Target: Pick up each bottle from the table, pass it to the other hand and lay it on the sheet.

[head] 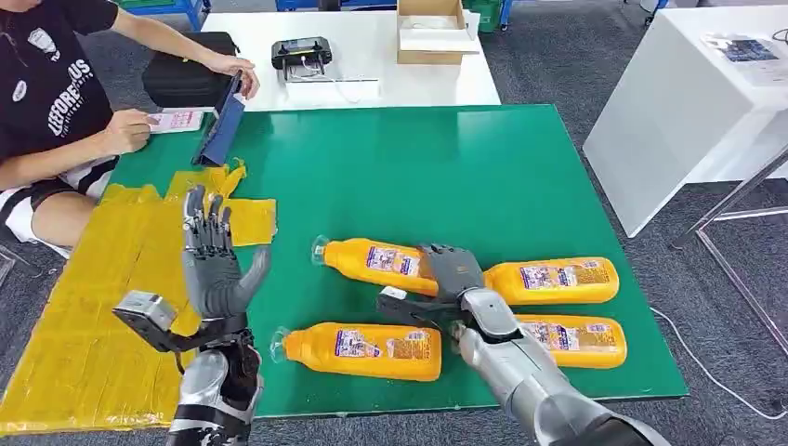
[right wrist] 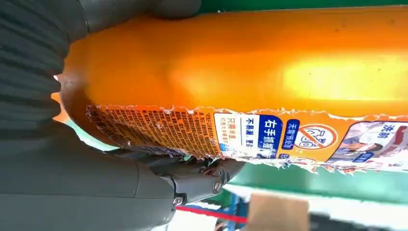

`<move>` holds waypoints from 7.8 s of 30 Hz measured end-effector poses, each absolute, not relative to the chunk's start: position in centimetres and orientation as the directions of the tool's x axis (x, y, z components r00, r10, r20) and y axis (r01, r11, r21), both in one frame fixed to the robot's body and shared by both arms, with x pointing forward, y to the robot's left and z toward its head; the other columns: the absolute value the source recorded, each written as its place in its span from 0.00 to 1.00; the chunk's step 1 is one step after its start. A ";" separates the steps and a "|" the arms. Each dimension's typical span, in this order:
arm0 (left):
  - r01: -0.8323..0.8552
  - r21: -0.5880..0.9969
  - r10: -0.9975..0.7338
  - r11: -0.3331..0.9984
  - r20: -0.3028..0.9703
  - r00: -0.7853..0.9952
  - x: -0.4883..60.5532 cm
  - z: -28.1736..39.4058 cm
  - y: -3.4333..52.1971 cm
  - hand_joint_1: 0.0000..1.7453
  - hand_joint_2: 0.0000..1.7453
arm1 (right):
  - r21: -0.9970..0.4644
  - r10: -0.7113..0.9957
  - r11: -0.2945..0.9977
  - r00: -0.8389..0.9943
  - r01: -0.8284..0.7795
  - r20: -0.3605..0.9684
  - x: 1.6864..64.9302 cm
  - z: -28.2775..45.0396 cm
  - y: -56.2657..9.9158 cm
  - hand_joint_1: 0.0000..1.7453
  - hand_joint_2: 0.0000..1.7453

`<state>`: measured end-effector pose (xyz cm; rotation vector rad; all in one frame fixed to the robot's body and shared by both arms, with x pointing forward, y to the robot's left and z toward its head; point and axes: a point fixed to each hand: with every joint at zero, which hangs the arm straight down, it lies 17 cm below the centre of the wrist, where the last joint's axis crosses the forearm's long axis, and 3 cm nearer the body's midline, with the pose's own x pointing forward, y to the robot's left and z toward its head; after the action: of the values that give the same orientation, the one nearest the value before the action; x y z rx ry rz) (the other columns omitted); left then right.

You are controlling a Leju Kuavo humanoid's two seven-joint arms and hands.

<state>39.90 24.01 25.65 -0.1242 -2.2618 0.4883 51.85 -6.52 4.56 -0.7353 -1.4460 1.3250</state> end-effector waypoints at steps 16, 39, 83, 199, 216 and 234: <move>-0.072 -0.350 0.224 0.934 0.730 -0.646 39.1 24.2 23.4 0.00 1.00 | -0.548 0.524 0.833 -0.424 0.076 0.738 50.7 15.0 -8.0 1.00 1.00; 0.211 -0.362 0.417 0.908 0.740 -0.528 40.2 21.9 17.0 0.00 1.00 | -0.508 0.339 0.840 -0.545 -0.192 0.767 44.2 14.6 1.8 1.00 1.00; -0.340 0.155 -0.337 0.928 0.740 -0.583 42.3 22.7 24.1 1.00 1.00 | -0.537 0.292 0.827 -0.690 -0.165 0.662 37.0 18.8 6.6 0.00 1.00; 0.327 -0.031 0.203 0.945 0.837 -0.508 35.3 21.8 11.6 0.00 1.00 | -0.274 0.355 0.935 -0.551 0.226 0.755 38.9 21.1 -9.3 1.00 1.00; 0.586 -0.234 0.505 0.776 0.787 -0.354 36.1 23.1 8.0 0.00 1.00 | -0.429 0.101 0.825 -0.651 -0.367 0.752 34.2 17.7 5.4 1.00 1.00; 0.455 -0.220 0.419 0.863 0.815 -0.400 37.8 21.2 10.0 1.00 1.00 | -0.530 0.164 0.746 -0.661 -0.402 0.732 34.3 15.3 8.9 1.00 1.00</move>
<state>37.83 10.04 21.19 -0.6370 -2.0400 -0.0460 34.29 8.94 15.34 0.1779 -2.1245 0.8806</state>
